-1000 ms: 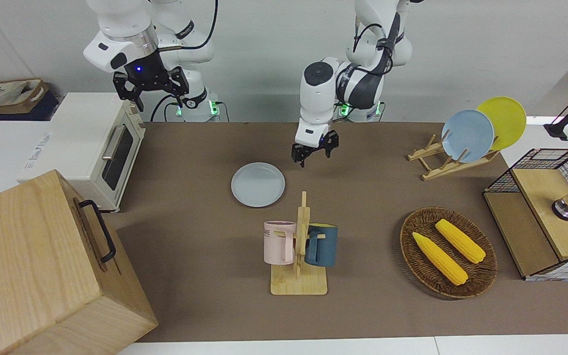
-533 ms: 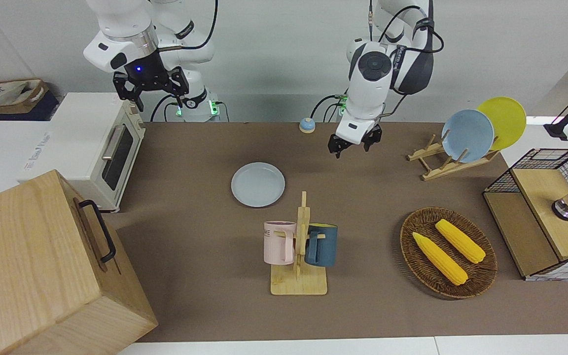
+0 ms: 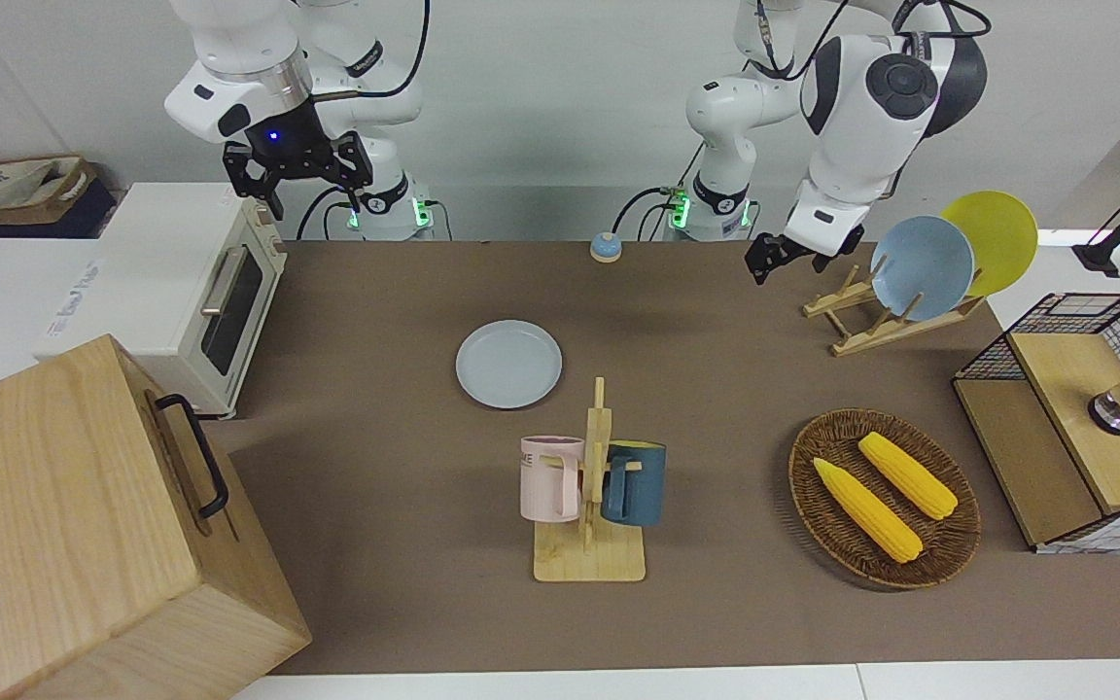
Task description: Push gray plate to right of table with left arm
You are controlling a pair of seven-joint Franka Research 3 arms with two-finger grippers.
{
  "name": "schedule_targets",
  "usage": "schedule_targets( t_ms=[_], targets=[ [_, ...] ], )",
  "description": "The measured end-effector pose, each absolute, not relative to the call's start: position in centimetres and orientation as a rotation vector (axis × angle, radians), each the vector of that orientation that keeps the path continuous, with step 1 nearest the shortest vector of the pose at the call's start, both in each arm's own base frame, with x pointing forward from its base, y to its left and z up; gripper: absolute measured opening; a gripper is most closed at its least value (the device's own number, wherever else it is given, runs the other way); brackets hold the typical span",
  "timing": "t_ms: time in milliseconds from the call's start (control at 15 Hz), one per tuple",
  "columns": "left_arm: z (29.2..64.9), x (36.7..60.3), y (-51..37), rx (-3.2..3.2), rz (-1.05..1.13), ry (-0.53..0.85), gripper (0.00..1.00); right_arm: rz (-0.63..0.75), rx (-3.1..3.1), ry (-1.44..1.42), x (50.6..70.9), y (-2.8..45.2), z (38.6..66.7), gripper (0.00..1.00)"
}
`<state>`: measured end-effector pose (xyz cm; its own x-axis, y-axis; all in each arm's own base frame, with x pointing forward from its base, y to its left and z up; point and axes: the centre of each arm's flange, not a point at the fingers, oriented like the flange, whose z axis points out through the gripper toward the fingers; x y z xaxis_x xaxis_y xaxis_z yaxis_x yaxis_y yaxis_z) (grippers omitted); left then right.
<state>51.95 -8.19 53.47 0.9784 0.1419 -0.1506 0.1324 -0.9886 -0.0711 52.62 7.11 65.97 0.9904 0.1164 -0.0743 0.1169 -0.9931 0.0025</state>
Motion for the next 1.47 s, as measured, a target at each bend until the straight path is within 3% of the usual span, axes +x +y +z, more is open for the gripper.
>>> schedule_targets(
  t_ms=[533, 867, 1467],
  targets=[
    [59.3, 52.2, -7.6, -3.089, 0.151, -0.109, 1.0, -0.116, 3.127, 0.183, 52.6, 7.1, 66.0, 0.99],
    [59.5, 52.4, -6.3, -3.097, 0.152, -0.045, 1.0, -0.116, 3.127, 0.183, 52.6, 7.1, 66.0, 0.99],
    [59.8, 52.4, -3.8, -3.127, 0.149, -0.059, 1.0, -0.116, 3.127, 0.183, 52.6, 7.1, 66.0, 0.99]
  ],
)
